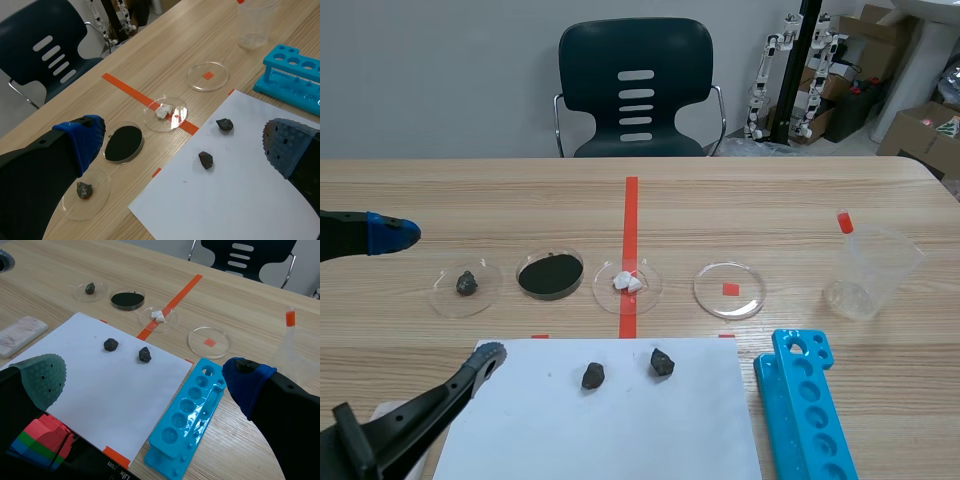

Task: Return to the home posture

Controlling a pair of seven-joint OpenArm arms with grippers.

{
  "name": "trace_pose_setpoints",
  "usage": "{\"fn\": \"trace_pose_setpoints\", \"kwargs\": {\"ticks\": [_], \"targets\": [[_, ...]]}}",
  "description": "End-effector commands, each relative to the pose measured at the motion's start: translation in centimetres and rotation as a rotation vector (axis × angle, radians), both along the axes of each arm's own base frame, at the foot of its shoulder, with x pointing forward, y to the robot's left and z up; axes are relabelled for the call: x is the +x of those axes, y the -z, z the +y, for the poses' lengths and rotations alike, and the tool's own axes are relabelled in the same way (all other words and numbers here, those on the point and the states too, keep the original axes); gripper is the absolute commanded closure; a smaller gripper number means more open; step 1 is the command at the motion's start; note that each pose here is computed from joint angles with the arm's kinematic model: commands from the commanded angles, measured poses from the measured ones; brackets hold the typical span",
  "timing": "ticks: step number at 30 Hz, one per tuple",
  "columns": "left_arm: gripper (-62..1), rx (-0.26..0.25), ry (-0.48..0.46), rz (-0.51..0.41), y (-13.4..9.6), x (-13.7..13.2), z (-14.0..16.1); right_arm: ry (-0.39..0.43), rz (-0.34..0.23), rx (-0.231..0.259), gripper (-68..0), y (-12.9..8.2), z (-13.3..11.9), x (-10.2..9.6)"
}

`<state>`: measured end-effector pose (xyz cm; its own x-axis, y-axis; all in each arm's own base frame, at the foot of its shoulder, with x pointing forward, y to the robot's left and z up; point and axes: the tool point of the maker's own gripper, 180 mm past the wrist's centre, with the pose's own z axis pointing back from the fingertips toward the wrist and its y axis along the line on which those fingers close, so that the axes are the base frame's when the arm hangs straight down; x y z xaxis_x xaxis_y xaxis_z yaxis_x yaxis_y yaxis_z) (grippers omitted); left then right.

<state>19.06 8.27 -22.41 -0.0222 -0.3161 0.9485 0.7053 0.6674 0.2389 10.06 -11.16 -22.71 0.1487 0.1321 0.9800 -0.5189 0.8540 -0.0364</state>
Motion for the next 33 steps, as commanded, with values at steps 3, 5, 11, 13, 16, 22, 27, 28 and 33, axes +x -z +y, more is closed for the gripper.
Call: {"fn": "trace_pose_setpoints", "kwargs": {"ticks": [3,5,11,13,16,22,27,28,33], "targets": [[-62.3,-0.029,0.001,-0.009,-0.5,-0.1,-0.3,0.013,-0.051,0.025,-67.9,-1.3,0.3,0.3],[-62.3,-0.029,0.001,-0.009,-0.5,-0.1,-0.3,0.028,-0.060,0.038,-67.9,-1.5,0.4,0.4],[-62.3,-0.029,0.001,-0.008,-0.5,-0.1,-0.3,0.003,-0.065,0.071,-67.9,-1.9,2.0,0.4],[-62.3,-0.029,0.001,-0.008,-0.5,-0.1,-0.3,0.007,-0.069,0.075,-67.9,-2.1,2.3,0.5],[-62.3,-0.029,0.001,-0.008,-0.5,-0.1,-0.3,0.010,-0.070,0.081,-67.9,-2.2,2.6,0.6],[-62.3,-0.029,0.001,-0.008,-0.5,-0.1,-0.3,-0.012,-0.078,0.077,-67.9,-2.1,3.2,0.6],[-62.3,-0.029,0.001,-0.008,-0.5,-0.1,-0.3,-0.029,-0.067,0.043,-67.9,-1.6,3.4,0.8],[-62.3,-0.029,0.001,-0.008,-0.5,-0.1,-0.3,-0.029,-0.066,0.043,-67.9,-1.5,3.4,0.8],[-62.3,-0.029,0.001,-0.008,-0.5,-0.1,-0.3,-0.029,-0.066,0.043,-67.9,-1.5,3.4,0.8]]}}
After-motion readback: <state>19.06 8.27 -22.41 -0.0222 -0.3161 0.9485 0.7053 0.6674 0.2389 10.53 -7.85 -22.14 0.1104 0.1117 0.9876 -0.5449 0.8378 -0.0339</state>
